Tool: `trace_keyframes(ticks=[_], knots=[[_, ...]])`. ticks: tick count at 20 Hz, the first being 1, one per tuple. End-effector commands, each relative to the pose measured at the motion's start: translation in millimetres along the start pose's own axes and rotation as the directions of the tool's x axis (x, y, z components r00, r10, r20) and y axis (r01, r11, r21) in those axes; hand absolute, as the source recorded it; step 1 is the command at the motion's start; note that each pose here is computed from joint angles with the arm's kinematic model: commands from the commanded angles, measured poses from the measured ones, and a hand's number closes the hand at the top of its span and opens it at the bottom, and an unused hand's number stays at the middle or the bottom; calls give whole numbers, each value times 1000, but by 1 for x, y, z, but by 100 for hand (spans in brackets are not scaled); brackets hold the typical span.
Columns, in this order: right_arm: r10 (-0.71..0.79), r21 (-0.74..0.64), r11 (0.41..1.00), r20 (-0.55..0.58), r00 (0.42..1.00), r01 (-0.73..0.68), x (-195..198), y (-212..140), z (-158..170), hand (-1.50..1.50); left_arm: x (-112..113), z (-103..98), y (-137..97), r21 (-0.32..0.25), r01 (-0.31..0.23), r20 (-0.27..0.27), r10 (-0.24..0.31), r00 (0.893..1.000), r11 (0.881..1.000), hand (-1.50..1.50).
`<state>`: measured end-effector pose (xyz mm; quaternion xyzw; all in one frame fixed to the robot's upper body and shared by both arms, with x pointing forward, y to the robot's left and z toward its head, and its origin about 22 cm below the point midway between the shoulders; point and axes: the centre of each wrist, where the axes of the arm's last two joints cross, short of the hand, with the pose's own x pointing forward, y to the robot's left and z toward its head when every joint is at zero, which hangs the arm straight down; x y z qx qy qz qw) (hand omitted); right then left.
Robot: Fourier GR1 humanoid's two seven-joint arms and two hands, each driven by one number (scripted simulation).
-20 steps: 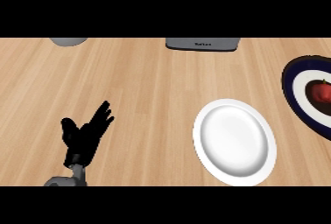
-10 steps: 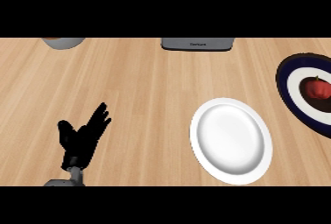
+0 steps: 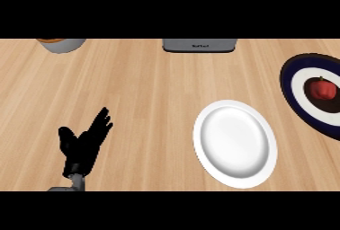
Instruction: Pick the bell pepper from the plate and place it in the plate
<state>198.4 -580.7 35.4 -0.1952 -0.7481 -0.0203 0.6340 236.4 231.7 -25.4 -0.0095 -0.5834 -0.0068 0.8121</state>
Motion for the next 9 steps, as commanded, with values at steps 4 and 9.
trace_keyframes(ticks=[4,9], knots=[[-64,123,991,102,993,51,-4,-20,29,-150,-2,-2,9,13,-1,-26,1,1000,1000,0],[-38,113,993,101,994,26,-14,-16,39,-150,-5,-3,4,10,5,-47,-4,999,1000,0]])
